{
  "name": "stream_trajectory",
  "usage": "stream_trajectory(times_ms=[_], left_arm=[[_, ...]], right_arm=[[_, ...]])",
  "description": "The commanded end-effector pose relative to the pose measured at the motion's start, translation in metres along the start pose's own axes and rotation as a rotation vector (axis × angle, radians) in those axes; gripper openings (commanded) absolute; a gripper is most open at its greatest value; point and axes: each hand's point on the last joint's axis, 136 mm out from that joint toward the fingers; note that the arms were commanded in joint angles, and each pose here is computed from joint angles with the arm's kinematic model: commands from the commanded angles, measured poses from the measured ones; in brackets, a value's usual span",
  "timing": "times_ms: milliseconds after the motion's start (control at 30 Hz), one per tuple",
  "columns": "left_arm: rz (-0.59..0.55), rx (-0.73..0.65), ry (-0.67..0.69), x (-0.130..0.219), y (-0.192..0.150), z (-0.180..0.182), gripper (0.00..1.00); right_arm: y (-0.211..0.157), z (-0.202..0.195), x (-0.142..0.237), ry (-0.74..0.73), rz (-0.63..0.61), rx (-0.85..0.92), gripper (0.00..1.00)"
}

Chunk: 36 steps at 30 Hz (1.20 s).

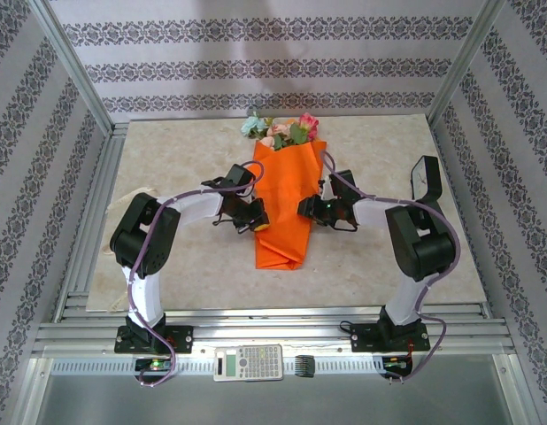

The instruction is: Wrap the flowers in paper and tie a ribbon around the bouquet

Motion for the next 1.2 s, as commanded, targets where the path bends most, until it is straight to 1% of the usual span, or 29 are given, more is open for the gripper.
stream_trajectory(times_ms=[0, 33, 167, 267, 300, 400, 467, 567, 633, 733, 833, 933, 1000, 1100, 1133, 1167], left_arm=[[-0.002, -0.092, -0.003, 0.019, -0.003, -0.027, 0.05], [0.009, -0.106, -0.017, 0.02, -0.008, -0.036, 0.07], [0.095, -0.14, -0.067, 0.017, -0.036, -0.065, 0.12], [0.158, -0.133, -0.089, 0.009, -0.057, -0.076, 0.14], [0.166, -0.129, -0.066, 0.009, -0.062, -0.075, 0.13], [0.118, -0.143, -0.027, 0.017, -0.06, -0.073, 0.15], [0.13, -0.115, -0.038, 0.009, -0.063, -0.068, 0.15], [0.19, -0.08, 0.006, -0.015, -0.074, -0.042, 0.14], [0.209, -0.078, 0.042, -0.024, -0.079, -0.027, 0.12], [0.214, -0.076, 0.069, -0.031, -0.084, -0.012, 0.11], [0.217, -0.08, 0.09, -0.034, -0.086, -0.004, 0.09], [0.233, -0.088, 0.125, -0.038, -0.09, 0.007, 0.07], [0.241, -0.088, 0.13, -0.04, -0.092, 0.01, 0.07], [0.239, -0.094, 0.129, -0.04, -0.091, 0.01, 0.07], [0.238, -0.096, 0.132, -0.04, -0.091, 0.01, 0.07], [0.236, -0.103, 0.137, -0.039, -0.089, 0.009, 0.07]], right_arm=[[0.008, 0.01, -0.006, 0.041, 0.022, 0.008, 0.11], [0.007, 0.01, -0.006, 0.042, 0.025, 0.005, 0.0], [0.005, 0.01, 0.001, 0.041, 0.008, 0.004, 0.0], [0.003, 0.009, 0.003, 0.042, 0.012, 0.003, 0.0], [0.002, 0.009, 0.003, 0.044, 0.016, 0.004, 0.0], [0.0, 0.009, 0.002, 0.048, 0.029, 0.007, 0.0], [-0.001, 0.008, 0.002, 0.045, 0.032, 0.007, 0.12], [0.002, 0.007, 0.004, 0.044, 0.026, 0.018, 0.32], [0.009, 0.008, 0.007, 0.054, 0.014, 0.025, 0.41], [0.024, 0.016, 0.007, 0.087, 0.014, 0.035, 0.47], [0.031, 0.018, -0.001, 0.089, 0.034, 0.043, 0.47], [0.042, 0.016, -0.009, 0.103, 0.036, 0.019, 0.45], [0.047, 0.018, -0.013, 0.112, 0.039, 0.017, 0.4], [0.054, 0.024, -0.015, 0.116, 0.033, 0.021, 0.24], [0.056, 0.023, -0.013, 0.109, 0.027, 0.021, 0.16], [0.059, 0.022, -0.01, 0.103, 0.014, 0.018, 0.02]])
Point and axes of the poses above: each hand's point on the last joint's axis, 136 mm out from that joint toward the fingers, its own x axis back along the fingers, its own z axis along the line the jaws close on, y = z × x, and after that the axes turned 13 degrees about -x, right-handed
